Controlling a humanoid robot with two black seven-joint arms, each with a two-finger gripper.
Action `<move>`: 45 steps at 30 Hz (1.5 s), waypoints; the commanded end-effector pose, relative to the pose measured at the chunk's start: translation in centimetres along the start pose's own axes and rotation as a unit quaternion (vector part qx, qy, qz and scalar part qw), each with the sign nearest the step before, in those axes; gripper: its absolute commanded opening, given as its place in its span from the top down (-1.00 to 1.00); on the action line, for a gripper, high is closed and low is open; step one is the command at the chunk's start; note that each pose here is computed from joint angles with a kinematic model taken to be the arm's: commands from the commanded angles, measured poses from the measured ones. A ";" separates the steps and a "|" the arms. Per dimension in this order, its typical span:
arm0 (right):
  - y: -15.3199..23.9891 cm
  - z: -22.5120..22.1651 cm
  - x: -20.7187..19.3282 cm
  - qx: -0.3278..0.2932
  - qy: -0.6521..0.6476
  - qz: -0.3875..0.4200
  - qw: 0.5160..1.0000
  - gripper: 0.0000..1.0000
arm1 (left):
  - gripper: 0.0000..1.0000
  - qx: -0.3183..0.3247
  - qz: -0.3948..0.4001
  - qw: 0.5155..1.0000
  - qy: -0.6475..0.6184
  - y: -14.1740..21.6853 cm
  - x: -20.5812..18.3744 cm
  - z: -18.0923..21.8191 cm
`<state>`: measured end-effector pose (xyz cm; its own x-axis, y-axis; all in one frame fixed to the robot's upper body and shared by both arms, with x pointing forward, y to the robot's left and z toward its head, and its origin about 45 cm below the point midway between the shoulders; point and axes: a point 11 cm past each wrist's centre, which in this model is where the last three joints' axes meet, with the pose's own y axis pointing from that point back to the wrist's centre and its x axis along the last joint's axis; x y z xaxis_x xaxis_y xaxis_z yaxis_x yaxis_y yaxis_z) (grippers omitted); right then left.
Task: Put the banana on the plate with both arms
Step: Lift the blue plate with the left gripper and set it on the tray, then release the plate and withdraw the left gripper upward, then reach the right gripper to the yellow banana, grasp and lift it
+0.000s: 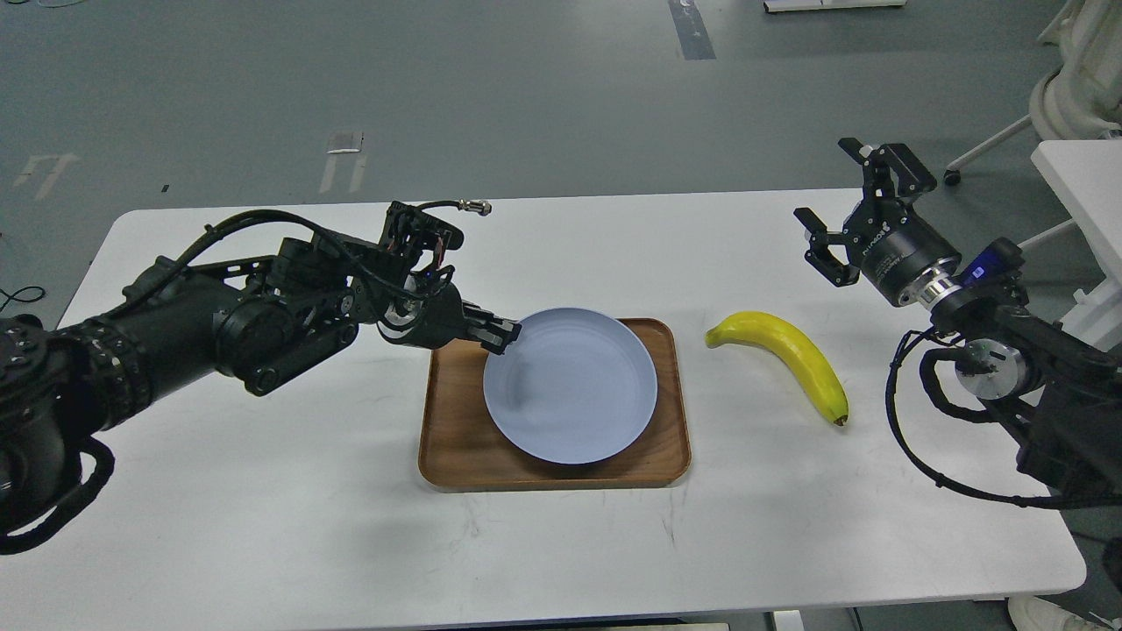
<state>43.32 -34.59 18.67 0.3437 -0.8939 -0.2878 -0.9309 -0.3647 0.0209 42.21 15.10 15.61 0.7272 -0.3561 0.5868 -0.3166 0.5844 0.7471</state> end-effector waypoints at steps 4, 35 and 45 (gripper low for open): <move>0.0 0.0 0.0 0.000 0.000 0.001 1.000 -1.00 | 1.00 0.007 -0.001 1.000 0.010 -0.4 -0.7 -0.6; 1.1 -0.9 1.4 -0.021 0.039 0.001 0.999 -1.00 | -1.00 -0.250 0.442 0.574 0.643 14.8 -1.4 -13.6; -0.7 -6.8 -0.4 -0.158 0.366 -0.148 0.905 -1.00 | -1.00 -0.237 0.453 0.548 0.662 14.7 -4.0 -14.6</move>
<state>44.25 -35.90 23.13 0.5880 -0.7840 0.1989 -0.8039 -0.5393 0.2507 43.50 35.85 19.58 0.3062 0.8959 -0.3219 -0.9474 0.3199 -0.0106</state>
